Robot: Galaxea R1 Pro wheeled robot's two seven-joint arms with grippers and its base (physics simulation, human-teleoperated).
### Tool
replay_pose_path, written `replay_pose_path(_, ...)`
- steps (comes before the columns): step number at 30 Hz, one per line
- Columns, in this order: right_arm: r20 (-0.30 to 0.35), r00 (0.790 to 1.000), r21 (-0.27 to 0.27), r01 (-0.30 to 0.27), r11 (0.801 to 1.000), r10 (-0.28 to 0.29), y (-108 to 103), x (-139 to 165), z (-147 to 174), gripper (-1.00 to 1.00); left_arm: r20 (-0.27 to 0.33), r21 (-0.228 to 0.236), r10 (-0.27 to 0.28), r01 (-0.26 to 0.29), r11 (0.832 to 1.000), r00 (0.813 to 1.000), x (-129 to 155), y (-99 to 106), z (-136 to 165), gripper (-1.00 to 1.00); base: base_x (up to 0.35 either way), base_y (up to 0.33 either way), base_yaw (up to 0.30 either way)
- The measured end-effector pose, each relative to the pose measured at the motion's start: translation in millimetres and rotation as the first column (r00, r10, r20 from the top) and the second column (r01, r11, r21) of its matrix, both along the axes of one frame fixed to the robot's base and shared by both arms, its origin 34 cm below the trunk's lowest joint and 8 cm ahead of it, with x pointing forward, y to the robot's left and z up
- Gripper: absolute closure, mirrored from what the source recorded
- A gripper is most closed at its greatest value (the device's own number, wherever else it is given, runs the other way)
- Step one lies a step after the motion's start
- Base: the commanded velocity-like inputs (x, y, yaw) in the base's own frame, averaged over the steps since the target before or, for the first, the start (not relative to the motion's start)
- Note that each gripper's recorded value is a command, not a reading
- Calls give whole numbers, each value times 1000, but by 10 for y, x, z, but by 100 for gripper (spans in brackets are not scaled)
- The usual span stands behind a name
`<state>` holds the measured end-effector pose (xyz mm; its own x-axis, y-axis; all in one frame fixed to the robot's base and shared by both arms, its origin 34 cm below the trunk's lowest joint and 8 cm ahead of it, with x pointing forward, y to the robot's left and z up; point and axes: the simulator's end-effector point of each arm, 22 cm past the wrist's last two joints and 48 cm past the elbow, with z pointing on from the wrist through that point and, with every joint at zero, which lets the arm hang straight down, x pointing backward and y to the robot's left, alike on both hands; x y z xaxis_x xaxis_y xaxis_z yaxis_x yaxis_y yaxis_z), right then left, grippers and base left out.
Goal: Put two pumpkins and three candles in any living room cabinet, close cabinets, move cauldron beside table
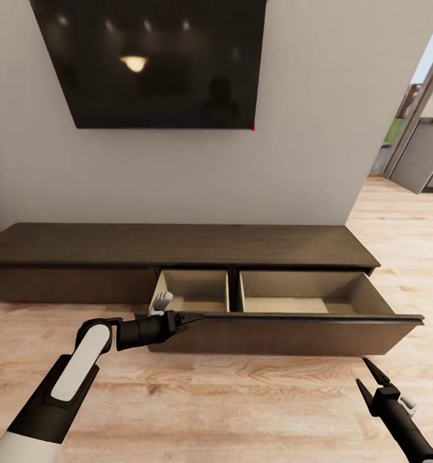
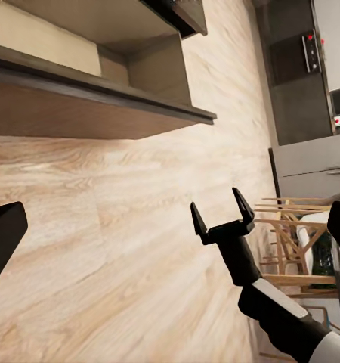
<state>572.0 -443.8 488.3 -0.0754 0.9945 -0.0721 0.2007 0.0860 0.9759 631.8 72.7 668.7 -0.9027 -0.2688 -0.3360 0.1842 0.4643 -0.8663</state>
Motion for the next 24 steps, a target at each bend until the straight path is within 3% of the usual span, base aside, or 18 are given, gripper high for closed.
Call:
replay_pose_path(6,4,1000,-5,-5,1000,5,37,29,125,-100,0,-1,0,0,1000,1000,24,-6,128,-100,0,0,0)
replay_pose_path(15,-8,1000,-74,-11,997,10,20,72,284,-100,0,2,0,0,1000,1000,63,3,314,-100,0,0,0)
replay_pose_path(18,-9,997,-123,-80,989,80,130,150,394,-100,0,3,-1,1,1000,1000,70,2,372,-100,0,0,0)
replay_pose_path(19,-26,990,-162,-138,977,135,221,173,408,-100,0,4,-2,2,1000,1000,72,0,391,-100,0,0,0)
replay_pose_path(21,-58,980,-202,-198,959,190,312,177,409,-100,0,5,-3,3,1000,1000,78,-1,430,-100,0,0,0)
replay_pose_path(22,-91,968,-235,-249,939,234,380,170,383,-100,0,5,-3,3,1000,1000,81,-2,449,-100,0,0,0)
replay_pose_path(24,-119,957,-264,-289,920,266,426,177,392,-100,0,5,-3,3,1000,1000,88,-1,490,-100,0,0,0)
